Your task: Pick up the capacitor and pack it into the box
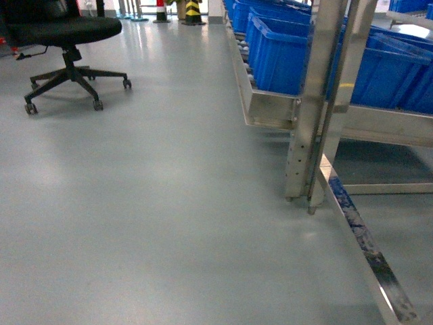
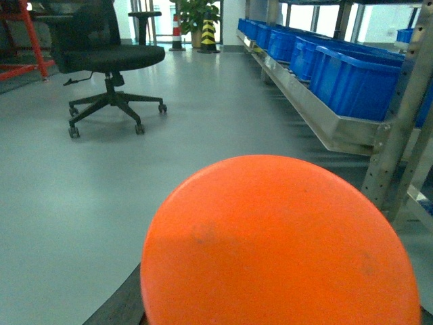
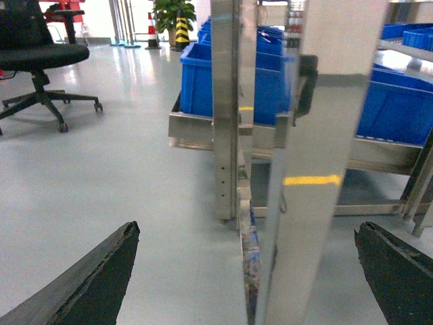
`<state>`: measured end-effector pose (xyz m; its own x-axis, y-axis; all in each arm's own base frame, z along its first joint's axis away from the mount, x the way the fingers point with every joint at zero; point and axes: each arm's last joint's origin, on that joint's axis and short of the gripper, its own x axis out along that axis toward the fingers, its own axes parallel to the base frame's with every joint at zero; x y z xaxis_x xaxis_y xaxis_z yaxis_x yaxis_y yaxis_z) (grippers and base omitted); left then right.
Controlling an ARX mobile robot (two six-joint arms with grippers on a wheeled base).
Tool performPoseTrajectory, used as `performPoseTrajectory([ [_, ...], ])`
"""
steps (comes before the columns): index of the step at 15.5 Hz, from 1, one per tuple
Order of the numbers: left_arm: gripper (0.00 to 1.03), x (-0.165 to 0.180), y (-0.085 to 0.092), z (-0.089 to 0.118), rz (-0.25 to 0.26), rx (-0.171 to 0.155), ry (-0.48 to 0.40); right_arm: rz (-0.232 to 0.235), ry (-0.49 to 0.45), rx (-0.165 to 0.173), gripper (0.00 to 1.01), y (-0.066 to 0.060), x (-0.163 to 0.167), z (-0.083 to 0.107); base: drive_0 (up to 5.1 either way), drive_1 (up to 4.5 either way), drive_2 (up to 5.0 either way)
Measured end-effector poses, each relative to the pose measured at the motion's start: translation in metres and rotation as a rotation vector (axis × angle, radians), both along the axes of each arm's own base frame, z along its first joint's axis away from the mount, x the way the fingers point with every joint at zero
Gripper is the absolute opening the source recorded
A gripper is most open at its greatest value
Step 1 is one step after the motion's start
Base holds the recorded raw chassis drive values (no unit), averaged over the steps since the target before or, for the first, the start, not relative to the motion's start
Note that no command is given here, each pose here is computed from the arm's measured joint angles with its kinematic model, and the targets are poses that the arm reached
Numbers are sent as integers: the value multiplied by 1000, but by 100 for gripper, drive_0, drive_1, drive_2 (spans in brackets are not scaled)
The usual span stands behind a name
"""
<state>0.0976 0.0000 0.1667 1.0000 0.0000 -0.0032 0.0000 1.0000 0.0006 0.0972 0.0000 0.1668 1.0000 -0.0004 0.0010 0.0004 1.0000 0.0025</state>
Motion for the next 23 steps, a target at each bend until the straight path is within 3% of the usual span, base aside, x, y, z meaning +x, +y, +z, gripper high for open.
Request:
performPoseTrajectory([
  [23, 44, 0, 0, 0, 0, 0, 1, 0, -2, 0, 98, 0, 0, 0, -504, 242, 242],
])
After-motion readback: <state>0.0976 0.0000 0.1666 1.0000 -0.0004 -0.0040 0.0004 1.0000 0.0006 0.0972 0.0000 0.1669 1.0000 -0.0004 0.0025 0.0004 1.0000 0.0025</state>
